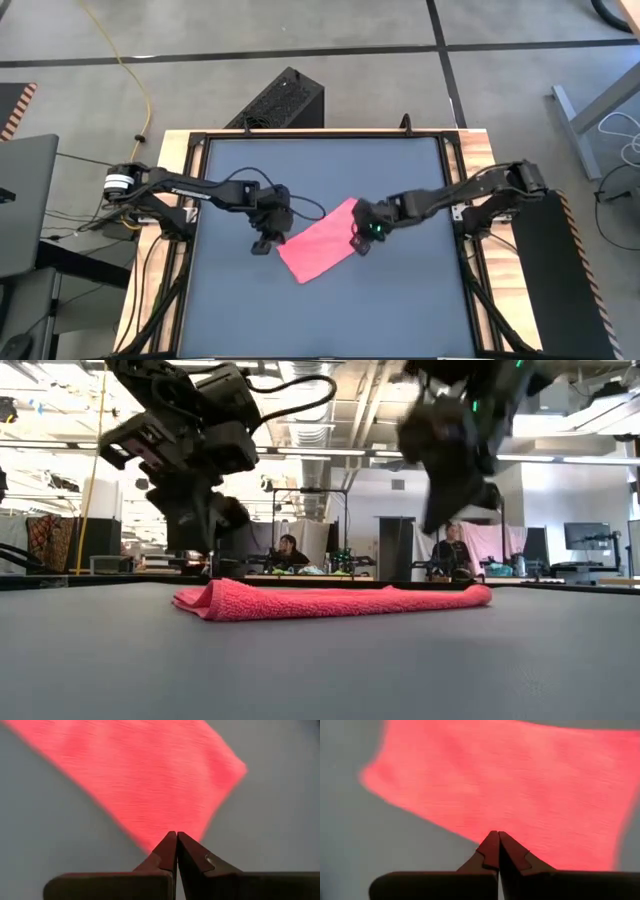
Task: Roll towel
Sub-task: Fold the pink towel
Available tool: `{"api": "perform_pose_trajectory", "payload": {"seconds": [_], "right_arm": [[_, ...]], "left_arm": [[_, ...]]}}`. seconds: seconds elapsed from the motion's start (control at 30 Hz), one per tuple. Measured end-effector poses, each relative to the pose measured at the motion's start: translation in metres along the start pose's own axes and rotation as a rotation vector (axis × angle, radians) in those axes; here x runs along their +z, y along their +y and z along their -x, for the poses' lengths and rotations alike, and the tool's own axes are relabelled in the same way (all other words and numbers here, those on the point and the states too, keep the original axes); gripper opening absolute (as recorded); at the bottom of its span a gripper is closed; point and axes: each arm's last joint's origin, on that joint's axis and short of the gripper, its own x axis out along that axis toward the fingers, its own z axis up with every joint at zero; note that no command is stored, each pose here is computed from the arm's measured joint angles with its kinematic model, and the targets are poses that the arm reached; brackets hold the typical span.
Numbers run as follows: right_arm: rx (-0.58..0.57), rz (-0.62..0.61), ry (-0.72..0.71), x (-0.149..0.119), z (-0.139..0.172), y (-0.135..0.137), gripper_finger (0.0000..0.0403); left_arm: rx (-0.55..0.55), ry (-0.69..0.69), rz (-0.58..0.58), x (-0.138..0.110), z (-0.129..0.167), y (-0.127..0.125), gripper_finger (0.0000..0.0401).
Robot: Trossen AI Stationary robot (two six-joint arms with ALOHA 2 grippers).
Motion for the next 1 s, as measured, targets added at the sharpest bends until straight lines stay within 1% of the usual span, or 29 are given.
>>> {"api": "perform_pose_trajectory", "payload": {"seconds": [0.07, 0.13, 0.23, 0.33, 0.47, 0.57, 0.67, 0.8, 0.93, 1.0], "right_arm": [[0.010, 0.026, -0.020, -0.011, -0.003, 0.013, 0.0020], [-0.029, 0.022, -0.009, -0.022, -0.010, 0.020, 0.0020], [-0.083, 0.009, 0.035, -0.036, -0.028, 0.023, 0.0020], [-0.117, -0.020, 0.061, -0.041, -0.045, 0.021, 0.0020], [-0.179, -0.056, 0.092, -0.041, -0.061, 0.012, 0.0020], [-0.195, -0.043, 0.103, -0.036, -0.065, 0.006, 0.0020], [-0.212, -0.025, 0.133, -0.028, -0.065, -0.004, 0.0020], [-0.258, -0.031, 0.151, -0.010, -0.063, -0.027, 0.0020], [-0.296, -0.086, 0.139, 0.010, -0.062, -0.053, 0.0020], [-0.309, -0.119, 0.132, 0.017, -0.059, -0.062, 0.0020]], "left_arm": [[0.075, -0.019, 0.004, 0.002, 0.004, 0.005, 0.0000], [0.108, -0.041, 0.025, 0.004, 0.004, 0.010, 0.0000], [0.077, -0.067, 0.036, 0.005, -0.003, 0.014, 0.0000], [0.030, -0.050, 0.044, 0.003, -0.015, 0.017, 0.0000], [-0.008, 0.026, 0.074, -0.006, -0.034, 0.018, 0.0000], [-0.032, 0.069, 0.093, -0.011, -0.046, 0.015, 0.0000], [-0.071, 0.083, 0.098, -0.011, -0.051, 0.008, 0.0000], [-0.110, 0.077, 0.091, -0.008, -0.055, -0.006, 0.0000], [-0.238, 0.063, 0.089, -0.004, -0.058, -0.021, 0.0000], [-0.276, 0.070, 0.083, -0.005, -0.059, -0.026, 0.0000]]}}
